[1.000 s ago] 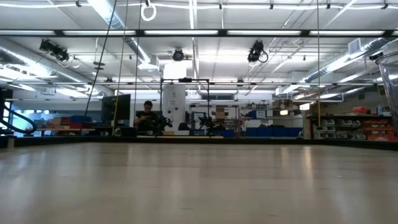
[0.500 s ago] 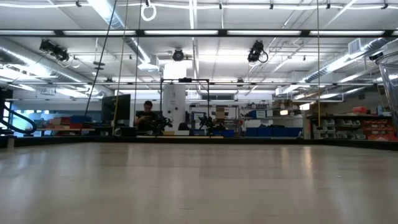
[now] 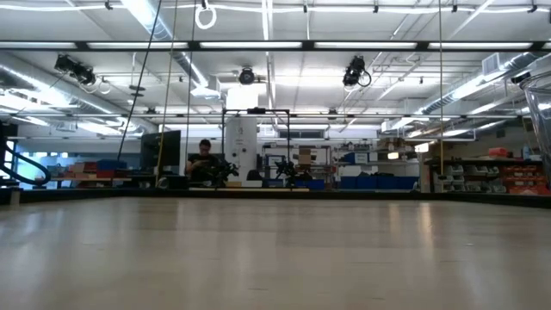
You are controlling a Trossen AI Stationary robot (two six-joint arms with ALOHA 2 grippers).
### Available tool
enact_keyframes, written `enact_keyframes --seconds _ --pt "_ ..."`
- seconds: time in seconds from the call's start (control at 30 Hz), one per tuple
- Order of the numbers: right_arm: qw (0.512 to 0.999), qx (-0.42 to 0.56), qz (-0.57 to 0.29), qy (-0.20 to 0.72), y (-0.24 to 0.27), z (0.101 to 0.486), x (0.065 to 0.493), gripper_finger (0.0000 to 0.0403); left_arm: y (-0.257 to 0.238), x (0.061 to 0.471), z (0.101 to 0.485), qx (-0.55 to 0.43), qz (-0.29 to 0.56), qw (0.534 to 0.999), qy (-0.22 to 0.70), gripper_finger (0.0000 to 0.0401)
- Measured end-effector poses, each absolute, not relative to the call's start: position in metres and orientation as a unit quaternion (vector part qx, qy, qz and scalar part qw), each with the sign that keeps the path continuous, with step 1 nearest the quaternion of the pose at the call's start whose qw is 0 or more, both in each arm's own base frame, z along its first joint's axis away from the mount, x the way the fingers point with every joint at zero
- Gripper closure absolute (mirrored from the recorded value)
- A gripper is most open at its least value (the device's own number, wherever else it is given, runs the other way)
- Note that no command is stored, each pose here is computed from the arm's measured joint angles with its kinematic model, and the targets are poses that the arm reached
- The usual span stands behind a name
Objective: Pick and place USB-C Cables
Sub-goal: Move the transparent bin to the center of the table
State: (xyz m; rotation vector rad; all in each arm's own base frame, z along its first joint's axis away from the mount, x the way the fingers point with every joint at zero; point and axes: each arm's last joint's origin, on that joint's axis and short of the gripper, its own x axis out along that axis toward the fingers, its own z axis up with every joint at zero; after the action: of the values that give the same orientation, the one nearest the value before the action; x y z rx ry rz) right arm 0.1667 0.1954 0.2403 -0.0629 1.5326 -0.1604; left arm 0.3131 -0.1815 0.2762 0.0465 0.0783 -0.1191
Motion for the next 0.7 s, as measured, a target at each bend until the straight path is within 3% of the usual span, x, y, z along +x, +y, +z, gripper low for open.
enact_keyframes --seconds 0.2,0.7 --pt "0.738 -0.056 -0.094 0.665 0.184 0.241 0.179 0.0229 -0.181 0.313 0.275 0.026 -0.059 0.997 0.043 0.0289" --pt "0.722 -0.007 -0.07 0.688 0.179 0.239 0.19 0.0247 -0.182 0.313 0.277 0.012 -0.059 0.997 0.038 0.0289"
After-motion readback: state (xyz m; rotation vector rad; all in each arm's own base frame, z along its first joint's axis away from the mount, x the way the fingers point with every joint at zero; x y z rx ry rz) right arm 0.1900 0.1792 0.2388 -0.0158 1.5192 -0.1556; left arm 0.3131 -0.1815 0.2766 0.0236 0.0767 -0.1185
